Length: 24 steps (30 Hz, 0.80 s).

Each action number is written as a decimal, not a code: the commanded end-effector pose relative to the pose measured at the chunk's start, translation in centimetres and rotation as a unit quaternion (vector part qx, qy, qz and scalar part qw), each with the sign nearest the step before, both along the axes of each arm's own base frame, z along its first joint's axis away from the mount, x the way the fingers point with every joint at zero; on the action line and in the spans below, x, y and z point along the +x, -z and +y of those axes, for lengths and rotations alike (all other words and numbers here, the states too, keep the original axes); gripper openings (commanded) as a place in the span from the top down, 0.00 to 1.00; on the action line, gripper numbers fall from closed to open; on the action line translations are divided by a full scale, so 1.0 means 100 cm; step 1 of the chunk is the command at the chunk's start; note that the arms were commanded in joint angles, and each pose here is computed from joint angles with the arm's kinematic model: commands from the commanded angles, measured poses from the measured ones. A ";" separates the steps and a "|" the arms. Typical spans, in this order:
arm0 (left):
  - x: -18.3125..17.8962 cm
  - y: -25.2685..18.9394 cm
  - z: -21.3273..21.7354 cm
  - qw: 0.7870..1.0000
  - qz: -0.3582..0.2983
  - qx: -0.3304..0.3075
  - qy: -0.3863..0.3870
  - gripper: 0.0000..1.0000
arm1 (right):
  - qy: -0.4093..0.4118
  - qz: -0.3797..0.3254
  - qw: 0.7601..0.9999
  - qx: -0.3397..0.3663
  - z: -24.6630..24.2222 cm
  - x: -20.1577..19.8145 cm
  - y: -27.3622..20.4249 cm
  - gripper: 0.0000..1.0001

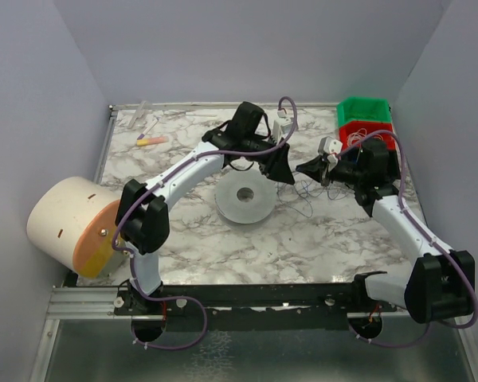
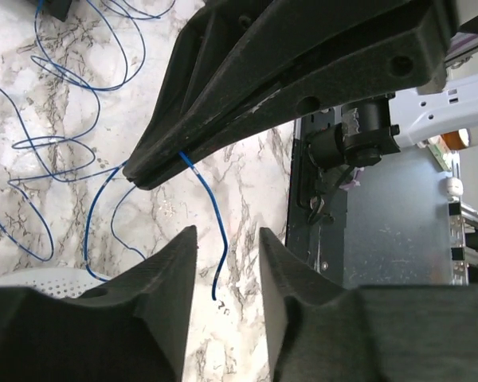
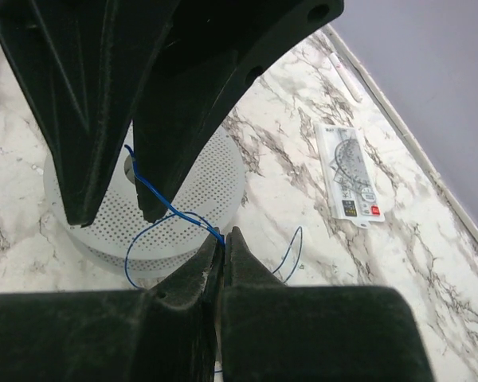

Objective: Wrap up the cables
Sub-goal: Adjust the cable at the center of the board.

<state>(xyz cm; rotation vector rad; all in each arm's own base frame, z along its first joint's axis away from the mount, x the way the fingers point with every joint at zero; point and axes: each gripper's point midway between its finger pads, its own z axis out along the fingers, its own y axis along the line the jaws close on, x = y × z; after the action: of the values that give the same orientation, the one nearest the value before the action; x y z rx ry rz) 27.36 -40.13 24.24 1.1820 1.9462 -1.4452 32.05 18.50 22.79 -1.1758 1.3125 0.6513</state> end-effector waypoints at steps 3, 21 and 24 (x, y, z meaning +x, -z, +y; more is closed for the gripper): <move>0.006 -0.029 -0.001 0.999 -0.028 -0.028 0.011 0.70 | 0.003 0.007 1.000 0.004 -0.002 0.005 -0.002 1.00; 0.024 -0.004 0.007 0.998 -0.030 0.021 -0.051 1.00 | 0.089 0.031 0.995 0.021 -0.020 0.033 -0.007 0.99; 0.030 0.003 0.009 0.997 -0.025 0.033 -0.062 0.66 | 0.096 0.028 0.995 0.021 -0.023 0.035 -0.008 0.99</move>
<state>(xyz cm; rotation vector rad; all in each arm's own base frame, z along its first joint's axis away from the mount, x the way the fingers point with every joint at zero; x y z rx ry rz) 29.37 -40.03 24.84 1.1426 1.9449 -1.3605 34.00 17.23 22.23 -1.0442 1.4353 0.6485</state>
